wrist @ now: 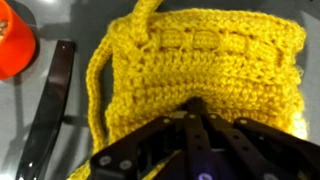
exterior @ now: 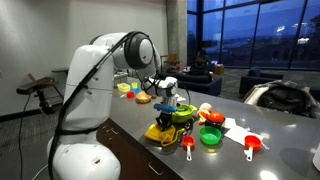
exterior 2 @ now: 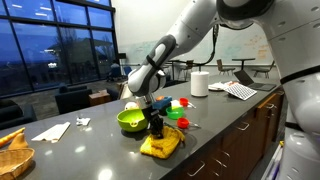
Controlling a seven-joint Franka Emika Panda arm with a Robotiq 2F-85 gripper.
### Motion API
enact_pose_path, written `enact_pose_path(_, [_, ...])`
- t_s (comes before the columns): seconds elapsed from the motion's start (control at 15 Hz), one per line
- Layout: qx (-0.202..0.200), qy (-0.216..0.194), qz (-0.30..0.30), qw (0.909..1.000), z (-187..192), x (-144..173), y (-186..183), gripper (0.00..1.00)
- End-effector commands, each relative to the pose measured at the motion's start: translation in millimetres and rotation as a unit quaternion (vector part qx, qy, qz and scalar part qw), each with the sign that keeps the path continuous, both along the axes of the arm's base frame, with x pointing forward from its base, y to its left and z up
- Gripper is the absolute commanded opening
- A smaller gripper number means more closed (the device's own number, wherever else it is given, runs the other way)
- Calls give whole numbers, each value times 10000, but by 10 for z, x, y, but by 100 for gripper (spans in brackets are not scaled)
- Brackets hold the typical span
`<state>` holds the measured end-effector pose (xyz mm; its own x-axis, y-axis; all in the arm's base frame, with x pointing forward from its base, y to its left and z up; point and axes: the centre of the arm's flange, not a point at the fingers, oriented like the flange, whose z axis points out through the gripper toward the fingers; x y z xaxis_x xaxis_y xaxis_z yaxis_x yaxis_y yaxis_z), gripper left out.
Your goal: Fold the yellow cloth and use it to wipe the table
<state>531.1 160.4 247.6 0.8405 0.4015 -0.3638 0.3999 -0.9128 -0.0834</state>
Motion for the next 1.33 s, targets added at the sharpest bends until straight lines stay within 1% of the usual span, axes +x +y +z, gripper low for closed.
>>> enact_pose_path(0.0, [-185,-104,-112,9997,-23,-220,-128,27])
enact_pose_path(0.13, [-252,-150,-112,9995,27,-236,-131,36])
enact_pose_path(0.27, [-294,-207,-117,9993,71,-239,-121,47])
enact_pose_path(0.47, [-347,-245,-111,9990,102,-242,-90,65])
enact_pose_path(0.8, [-394,-382,-206,9983,168,-235,-42,97])
enact_pose_path(0.87, [-387,-435,-224,9981,187,-216,-27,100])
enact_pose_path(1.27, [-319,-728,-459,9958,361,-115,80,100])
